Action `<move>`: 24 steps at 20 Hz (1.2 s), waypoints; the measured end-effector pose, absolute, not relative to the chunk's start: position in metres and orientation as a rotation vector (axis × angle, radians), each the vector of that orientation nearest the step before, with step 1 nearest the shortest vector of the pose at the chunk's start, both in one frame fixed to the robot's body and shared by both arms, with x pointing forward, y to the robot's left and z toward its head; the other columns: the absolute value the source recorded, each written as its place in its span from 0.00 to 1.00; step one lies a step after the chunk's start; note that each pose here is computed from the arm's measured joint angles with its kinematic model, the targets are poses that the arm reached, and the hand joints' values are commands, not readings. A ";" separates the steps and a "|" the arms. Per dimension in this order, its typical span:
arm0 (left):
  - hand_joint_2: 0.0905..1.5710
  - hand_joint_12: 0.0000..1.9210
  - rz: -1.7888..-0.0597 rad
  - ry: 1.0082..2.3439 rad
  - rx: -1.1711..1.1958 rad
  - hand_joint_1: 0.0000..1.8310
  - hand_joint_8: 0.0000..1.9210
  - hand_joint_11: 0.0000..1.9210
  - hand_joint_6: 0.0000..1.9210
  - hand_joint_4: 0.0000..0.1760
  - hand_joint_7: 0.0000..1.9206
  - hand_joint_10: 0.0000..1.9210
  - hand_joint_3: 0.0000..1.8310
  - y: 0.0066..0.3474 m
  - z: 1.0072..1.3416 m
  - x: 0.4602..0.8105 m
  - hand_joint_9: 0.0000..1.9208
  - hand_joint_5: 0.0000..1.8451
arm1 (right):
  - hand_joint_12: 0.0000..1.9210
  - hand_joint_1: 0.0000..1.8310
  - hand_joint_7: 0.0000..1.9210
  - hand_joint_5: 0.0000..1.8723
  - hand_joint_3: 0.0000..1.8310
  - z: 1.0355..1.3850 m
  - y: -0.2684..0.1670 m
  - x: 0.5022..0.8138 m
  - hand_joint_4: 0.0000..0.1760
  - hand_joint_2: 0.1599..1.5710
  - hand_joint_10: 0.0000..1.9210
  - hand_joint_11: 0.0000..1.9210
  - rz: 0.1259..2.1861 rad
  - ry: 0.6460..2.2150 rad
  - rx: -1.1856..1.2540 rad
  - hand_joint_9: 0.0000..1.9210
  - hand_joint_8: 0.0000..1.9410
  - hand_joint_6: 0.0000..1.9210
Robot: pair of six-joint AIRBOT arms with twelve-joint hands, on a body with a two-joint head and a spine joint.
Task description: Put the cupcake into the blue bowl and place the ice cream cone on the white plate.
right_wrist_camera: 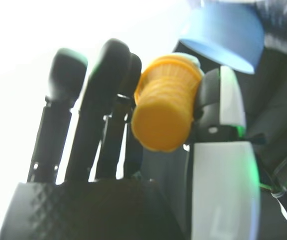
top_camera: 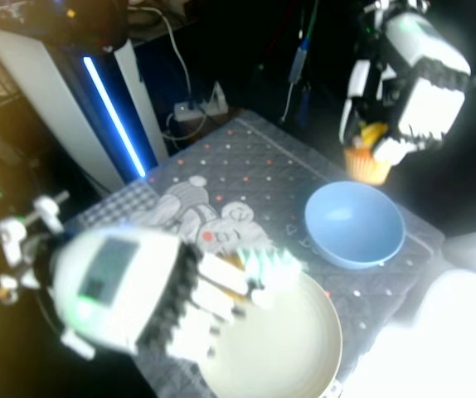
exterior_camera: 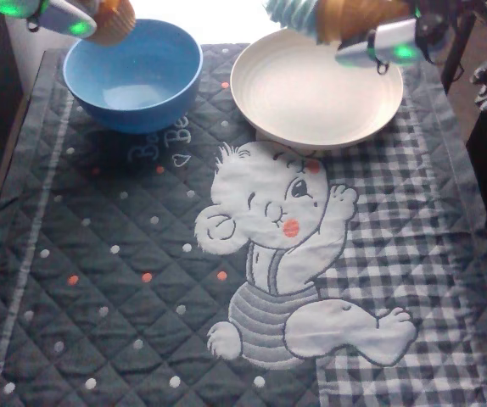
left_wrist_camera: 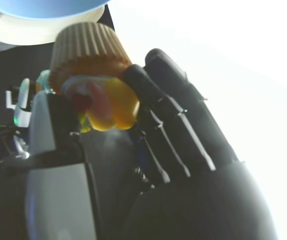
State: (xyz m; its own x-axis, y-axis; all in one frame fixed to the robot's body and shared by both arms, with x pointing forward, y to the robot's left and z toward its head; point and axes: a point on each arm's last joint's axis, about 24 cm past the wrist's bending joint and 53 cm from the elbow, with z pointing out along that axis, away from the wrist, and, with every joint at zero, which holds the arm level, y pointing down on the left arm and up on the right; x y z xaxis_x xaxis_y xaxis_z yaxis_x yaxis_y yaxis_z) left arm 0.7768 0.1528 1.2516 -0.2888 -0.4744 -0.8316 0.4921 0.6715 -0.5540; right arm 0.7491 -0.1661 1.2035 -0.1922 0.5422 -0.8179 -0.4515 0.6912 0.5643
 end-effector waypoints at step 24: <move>0.52 0.10 -0.940 1.730 -0.014 0.51 0.00 0.00 0.00 0.32 0.11 0.00 0.00 0.103 1.193 0.800 0.04 0.19 | 0.30 0.33 0.05 0.02 0.00 1.148 -0.120 0.766 1.00 0.45 0.00 0.00 0.898 1.669 0.083 0.05 0.00 0.00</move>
